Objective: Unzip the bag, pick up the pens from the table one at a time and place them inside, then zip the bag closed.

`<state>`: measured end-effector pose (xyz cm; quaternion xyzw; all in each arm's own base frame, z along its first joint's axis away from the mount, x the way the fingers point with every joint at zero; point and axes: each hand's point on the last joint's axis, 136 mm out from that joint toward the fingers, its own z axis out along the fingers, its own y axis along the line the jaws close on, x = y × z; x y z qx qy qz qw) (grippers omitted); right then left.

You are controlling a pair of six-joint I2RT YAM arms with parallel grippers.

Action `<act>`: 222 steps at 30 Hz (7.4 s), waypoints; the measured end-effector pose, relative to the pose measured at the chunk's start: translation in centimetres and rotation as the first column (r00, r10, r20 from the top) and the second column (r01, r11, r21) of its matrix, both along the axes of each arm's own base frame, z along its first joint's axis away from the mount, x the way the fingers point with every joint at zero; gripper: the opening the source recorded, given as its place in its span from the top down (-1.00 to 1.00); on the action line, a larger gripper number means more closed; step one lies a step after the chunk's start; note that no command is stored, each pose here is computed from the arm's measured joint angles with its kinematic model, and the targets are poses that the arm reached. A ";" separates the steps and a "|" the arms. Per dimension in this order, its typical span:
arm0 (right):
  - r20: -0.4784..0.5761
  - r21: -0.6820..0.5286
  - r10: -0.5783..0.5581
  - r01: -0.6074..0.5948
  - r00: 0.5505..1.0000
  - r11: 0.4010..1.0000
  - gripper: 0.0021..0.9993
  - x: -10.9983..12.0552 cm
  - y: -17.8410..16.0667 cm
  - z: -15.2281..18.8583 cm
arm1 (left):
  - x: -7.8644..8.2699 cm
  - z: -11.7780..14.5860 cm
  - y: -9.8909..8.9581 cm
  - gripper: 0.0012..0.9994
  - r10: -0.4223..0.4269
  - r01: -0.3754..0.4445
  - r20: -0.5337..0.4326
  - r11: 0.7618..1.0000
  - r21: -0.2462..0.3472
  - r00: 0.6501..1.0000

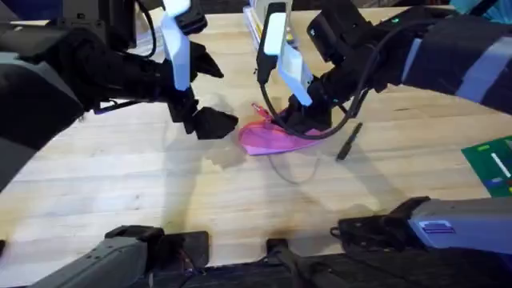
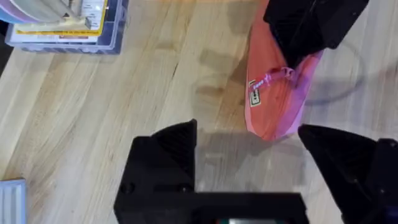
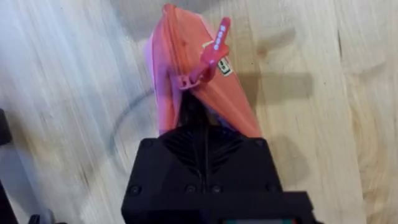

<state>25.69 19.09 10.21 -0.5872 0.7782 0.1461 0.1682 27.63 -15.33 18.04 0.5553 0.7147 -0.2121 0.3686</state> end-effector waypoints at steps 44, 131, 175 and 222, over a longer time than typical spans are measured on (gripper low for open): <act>0.212 0.121 -0.014 -0.012 0.977 0.993 -1.00 -3.6 -1.5 9.2 | -0.5 -0.3 0.1 -0.99 0.000 0.000 -0.031 1.000 0.004 1.000; -0.054 -0.176 -0.912 0.903 -0.406 -0.392 -0.77 -2.0 -20.3 -6.0 | 0.5 0.3 -0.1 -0.99 0.000 0.000 0.027 1.000 -0.004 1.000; -0.093 0.513 -0.974 0.848 0.205 0.130 0.94 7.5 -15.7 12.7 | 0.5 0.3 -0.1 -0.99 0.000 0.000 0.027 1.000 -0.004 1.000; 0.486 0.098 0.180 -0.259 0.855 0.961 0.94 1.1 -0.3 6.5 | 0.5 0.3 -0.1 -0.99 0.000 0.000 0.027 1.000 -0.003 1.000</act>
